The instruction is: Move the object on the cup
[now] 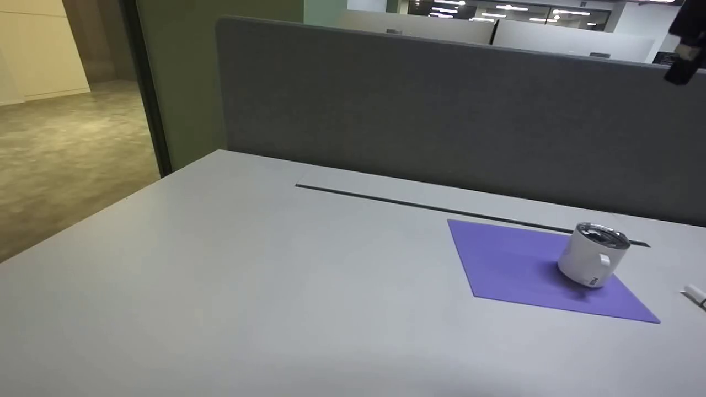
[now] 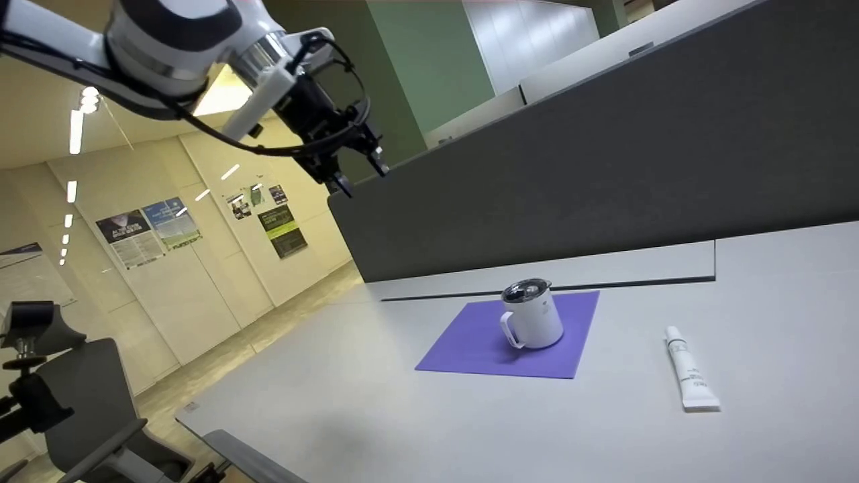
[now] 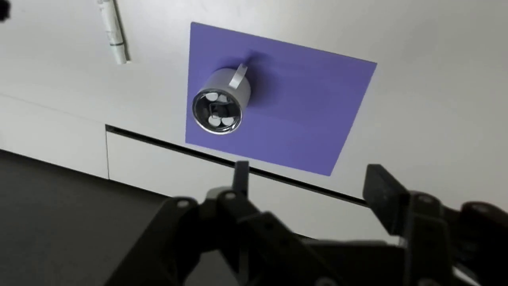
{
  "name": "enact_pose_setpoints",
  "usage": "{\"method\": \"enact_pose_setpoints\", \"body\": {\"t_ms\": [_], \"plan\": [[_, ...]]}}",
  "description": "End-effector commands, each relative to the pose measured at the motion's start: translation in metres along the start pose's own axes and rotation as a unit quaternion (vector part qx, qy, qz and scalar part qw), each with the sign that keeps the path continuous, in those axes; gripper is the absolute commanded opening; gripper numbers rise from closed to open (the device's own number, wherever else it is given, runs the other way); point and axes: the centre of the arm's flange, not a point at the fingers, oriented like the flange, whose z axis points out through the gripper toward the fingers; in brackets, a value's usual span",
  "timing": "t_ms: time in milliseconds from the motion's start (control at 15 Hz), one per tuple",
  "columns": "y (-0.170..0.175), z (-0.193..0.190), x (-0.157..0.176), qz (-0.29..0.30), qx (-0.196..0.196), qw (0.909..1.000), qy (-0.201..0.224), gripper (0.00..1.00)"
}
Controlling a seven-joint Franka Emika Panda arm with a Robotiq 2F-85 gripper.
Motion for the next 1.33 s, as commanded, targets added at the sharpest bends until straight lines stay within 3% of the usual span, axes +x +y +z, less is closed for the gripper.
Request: {"method": "enact_pose_setpoints", "body": {"t_ms": [0, 267, 467, 733, 800, 1267], "plan": [[0.028, 0.045, 0.076, -0.037, -0.013, 0.9990, -0.022, 0.44], [0.062, 0.106, 0.118, -0.044, -0.026, 0.9972, -0.055, 0.18], [0.086, 0.141, 0.126, -0.038, -0.032, 0.9961, -0.073, 0.01], [0.104, 0.167, 0.120, -0.009, -0.036, 0.9928, -0.114, 0.00], [0.094, 0.167, 0.107, -0.021, -0.026, 0.9950, -0.095, 0.01], [0.100, 0.172, 0.109, -0.017, -0.027, 0.9936, -0.108, 0.01]]}}
